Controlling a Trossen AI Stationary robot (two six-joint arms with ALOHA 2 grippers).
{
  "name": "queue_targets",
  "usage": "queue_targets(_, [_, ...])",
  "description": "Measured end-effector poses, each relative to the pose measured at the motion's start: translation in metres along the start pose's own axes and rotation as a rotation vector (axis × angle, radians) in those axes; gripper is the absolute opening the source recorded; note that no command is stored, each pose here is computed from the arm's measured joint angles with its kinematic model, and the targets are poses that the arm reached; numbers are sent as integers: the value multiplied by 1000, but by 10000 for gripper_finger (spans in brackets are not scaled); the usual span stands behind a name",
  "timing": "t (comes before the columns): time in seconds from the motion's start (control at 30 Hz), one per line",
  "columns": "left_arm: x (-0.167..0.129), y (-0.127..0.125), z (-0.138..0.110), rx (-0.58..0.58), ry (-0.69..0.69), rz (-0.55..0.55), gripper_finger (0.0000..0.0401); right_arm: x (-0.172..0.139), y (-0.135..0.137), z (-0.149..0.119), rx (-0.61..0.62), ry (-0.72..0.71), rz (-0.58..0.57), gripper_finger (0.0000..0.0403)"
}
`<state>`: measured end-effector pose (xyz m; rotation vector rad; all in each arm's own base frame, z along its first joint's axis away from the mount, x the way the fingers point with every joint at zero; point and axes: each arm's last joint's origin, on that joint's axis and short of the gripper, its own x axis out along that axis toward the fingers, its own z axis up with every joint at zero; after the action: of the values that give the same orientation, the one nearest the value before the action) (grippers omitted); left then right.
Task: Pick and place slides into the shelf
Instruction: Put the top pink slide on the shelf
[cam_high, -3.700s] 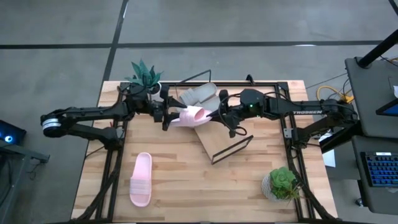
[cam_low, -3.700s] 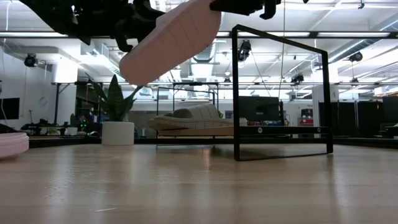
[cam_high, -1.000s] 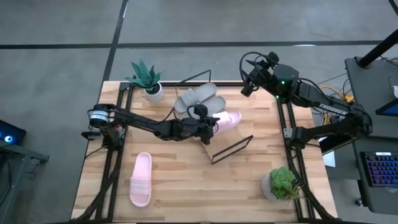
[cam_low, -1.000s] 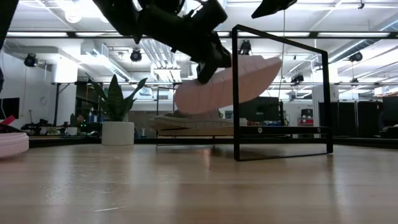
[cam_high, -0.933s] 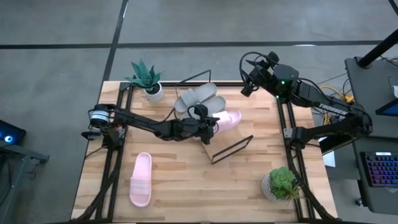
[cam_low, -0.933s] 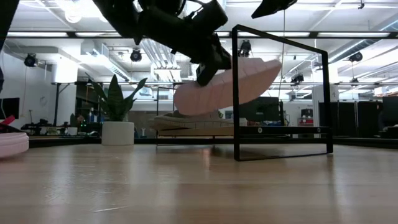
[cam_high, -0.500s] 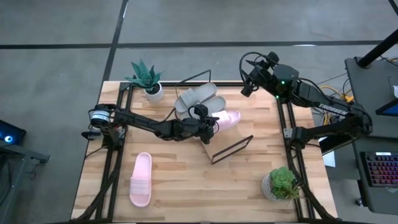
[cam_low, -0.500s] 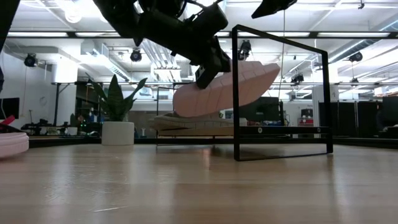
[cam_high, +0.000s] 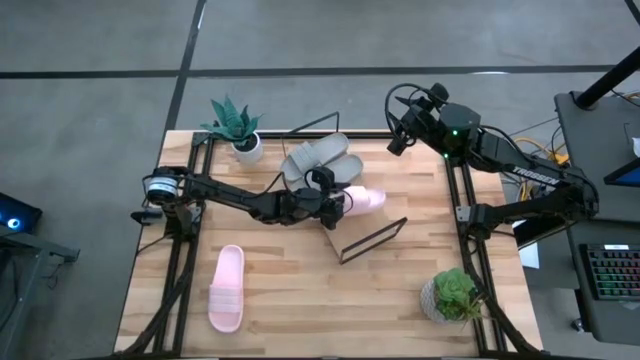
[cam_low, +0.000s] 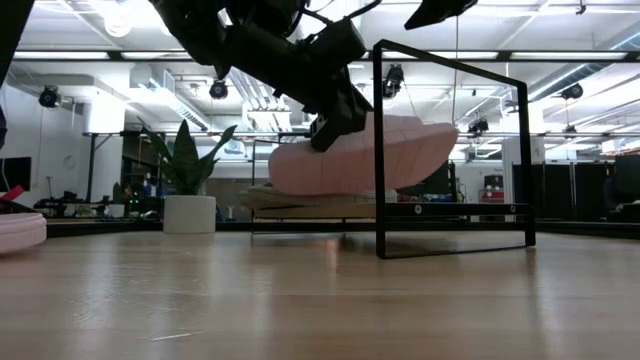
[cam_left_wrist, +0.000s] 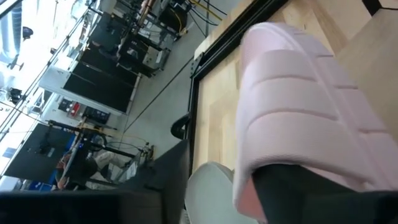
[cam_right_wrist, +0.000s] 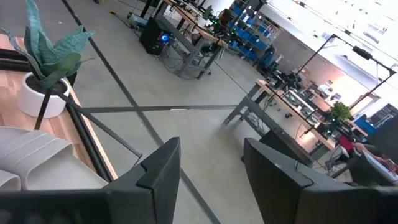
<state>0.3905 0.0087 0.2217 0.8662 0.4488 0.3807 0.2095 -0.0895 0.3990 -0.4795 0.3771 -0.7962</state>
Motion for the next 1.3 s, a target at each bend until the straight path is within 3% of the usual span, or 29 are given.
queue_targets(0.27, [0,0,0,-2,-1,0,251,0,0,0,-1,0,0,167])
queue_targets(0.5, [0,-4,-3,26,24,-43,298,0,0,0,0,0,0,167])
queue_targets(0.7, [-1,-10,-8,83,62,-108,306,0,0,0,-1,0,0,166])
queue_targets(1.03, [-1,-10,-9,144,70,-116,306,0,0,0,-5,0,0,166])
queue_targets(1.3, [-5,-12,-10,264,93,-163,306,0,0,0,-4,0,0,166])
